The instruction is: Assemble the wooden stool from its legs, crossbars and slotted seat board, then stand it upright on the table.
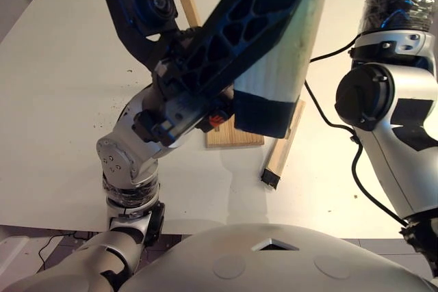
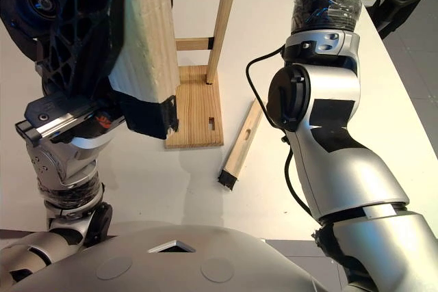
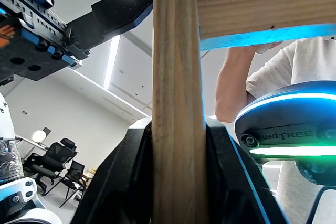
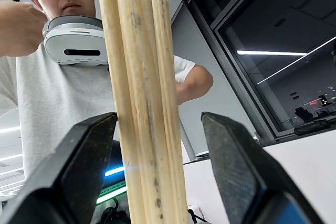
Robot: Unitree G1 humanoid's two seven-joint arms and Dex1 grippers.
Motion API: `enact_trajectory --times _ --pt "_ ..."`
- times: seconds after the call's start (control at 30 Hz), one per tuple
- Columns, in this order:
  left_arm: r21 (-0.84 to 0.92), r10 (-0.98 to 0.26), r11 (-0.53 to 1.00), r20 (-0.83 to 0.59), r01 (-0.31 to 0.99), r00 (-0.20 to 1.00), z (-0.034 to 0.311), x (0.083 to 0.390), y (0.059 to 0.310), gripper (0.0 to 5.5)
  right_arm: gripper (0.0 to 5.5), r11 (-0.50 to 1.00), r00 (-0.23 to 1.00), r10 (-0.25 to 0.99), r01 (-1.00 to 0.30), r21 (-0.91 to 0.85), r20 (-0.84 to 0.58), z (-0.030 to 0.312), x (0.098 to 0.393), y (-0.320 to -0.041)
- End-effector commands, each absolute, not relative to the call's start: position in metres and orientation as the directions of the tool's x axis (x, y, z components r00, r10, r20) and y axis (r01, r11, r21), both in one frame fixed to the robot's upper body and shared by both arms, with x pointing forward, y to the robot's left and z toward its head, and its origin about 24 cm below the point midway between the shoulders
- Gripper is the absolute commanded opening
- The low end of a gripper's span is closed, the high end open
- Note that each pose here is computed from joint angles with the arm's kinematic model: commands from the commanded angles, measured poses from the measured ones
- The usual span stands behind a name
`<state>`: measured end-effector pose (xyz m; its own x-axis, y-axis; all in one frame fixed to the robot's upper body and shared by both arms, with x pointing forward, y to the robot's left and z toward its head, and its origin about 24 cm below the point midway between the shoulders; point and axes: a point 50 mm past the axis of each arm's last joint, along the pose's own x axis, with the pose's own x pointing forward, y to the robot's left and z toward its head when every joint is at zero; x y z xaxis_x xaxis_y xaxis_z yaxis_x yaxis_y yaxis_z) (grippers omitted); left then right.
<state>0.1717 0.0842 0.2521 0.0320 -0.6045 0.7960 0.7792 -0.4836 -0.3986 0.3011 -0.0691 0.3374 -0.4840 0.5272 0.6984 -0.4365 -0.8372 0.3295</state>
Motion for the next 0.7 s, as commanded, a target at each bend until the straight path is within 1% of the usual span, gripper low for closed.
enact_trajectory --times 0.03,0.2,0.4,0.43,0.47,0.57,0.7 --pt "-0.417 -0.62 -0.486 0.784 0.768 0.033 0.248 0.169 0.083 1.08 2.94 -0.859 -0.532 0.493 -0.424 0.287 0.688 0.352 0.296 -0.06" --pt "-0.455 -0.655 -0.461 0.753 0.762 0.054 0.239 0.173 0.088 1.08 2.94 -0.864 -0.551 0.482 -0.43 0.263 0.682 0.358 0.295 -0.057" --pt "-0.469 -0.675 -0.46 0.737 0.754 0.047 0.232 0.171 0.089 1.08 2.94 -0.869 -0.581 0.475 -0.429 0.247 0.661 0.357 0.289 -0.064" --pt "-0.464 -0.673 -0.464 0.739 0.755 0.041 0.233 0.17 0.089 1.08 2.77 -0.868 -0.582 0.475 -0.431 0.245 0.66 0.357 0.288 -0.064" --pt "-0.458 -0.67 -0.468 0.741 0.755 0.034 0.234 0.169 0.089 1.08 2.71 -0.869 -0.583 0.473 -0.431 0.242 0.66 0.358 0.288 -0.065" --pt "-0.446 -0.662 -0.482 0.749 0.754 0.021 0.235 0.167 0.087 1.08 2.18 -0.877 -0.589 0.458 -0.421 0.231 0.665 0.358 0.286 -0.065" --pt "-0.439 -0.655 -0.493 0.756 0.751 0.012 0.236 0.165 0.086 1.08 2.14 -0.886 -0.593 0.442 -0.408 0.222 0.673 0.359 0.285 -0.066"
